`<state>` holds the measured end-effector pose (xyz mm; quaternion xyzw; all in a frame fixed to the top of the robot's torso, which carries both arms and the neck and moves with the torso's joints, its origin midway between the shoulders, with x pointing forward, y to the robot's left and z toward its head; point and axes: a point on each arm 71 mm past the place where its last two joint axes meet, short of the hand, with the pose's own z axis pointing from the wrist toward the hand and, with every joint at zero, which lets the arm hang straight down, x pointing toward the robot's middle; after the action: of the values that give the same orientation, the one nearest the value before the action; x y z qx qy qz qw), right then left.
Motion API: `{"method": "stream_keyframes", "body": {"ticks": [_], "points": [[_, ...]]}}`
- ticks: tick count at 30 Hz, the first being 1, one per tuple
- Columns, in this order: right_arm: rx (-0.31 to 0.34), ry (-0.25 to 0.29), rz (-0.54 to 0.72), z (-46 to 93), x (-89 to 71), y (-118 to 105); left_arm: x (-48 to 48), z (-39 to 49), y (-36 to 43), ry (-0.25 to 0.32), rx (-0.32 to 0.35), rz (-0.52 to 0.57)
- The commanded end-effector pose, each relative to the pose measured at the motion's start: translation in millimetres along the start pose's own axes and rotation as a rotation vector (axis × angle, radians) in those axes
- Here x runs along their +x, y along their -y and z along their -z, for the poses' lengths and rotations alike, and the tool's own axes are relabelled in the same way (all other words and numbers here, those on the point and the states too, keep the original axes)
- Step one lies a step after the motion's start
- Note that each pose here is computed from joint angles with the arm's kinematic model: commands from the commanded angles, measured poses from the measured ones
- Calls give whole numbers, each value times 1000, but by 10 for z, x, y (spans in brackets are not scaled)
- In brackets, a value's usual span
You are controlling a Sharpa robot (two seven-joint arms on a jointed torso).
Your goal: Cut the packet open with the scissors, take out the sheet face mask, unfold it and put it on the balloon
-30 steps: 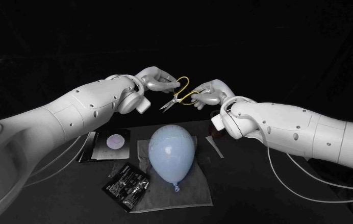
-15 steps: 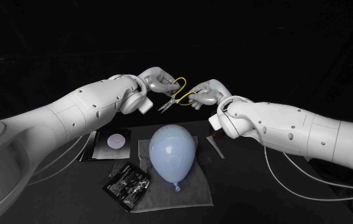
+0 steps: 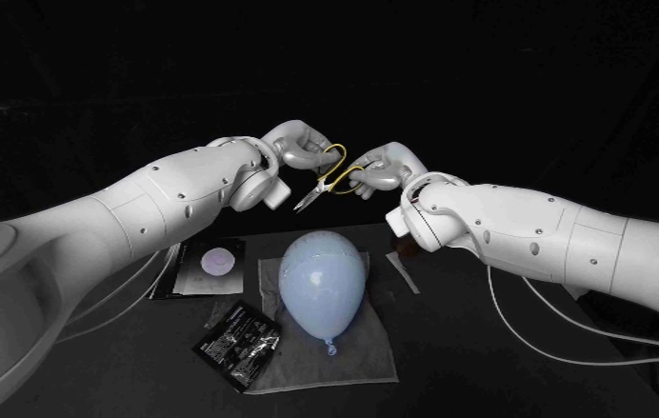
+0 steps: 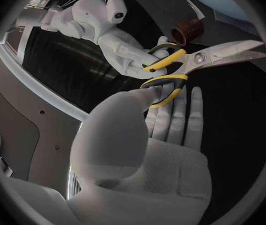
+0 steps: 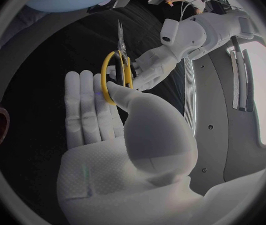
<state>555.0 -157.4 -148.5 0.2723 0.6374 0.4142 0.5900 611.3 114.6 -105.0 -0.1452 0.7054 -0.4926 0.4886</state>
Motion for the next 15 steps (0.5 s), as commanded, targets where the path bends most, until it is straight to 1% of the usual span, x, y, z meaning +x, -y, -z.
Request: {"method": "stream_keyframes", "body": {"ticks": [1, 8, 15], "points": [[-16, 2, 25, -38, -14, -69, 63, -29, 65, -22, 28, -20], [-32, 3, 28, -92, -19, -197, 163, -75, 84, -51, 6, -59], [-46, 3, 31, -130, -22, -308, 242, -110, 99, -60, -10, -89]]}}
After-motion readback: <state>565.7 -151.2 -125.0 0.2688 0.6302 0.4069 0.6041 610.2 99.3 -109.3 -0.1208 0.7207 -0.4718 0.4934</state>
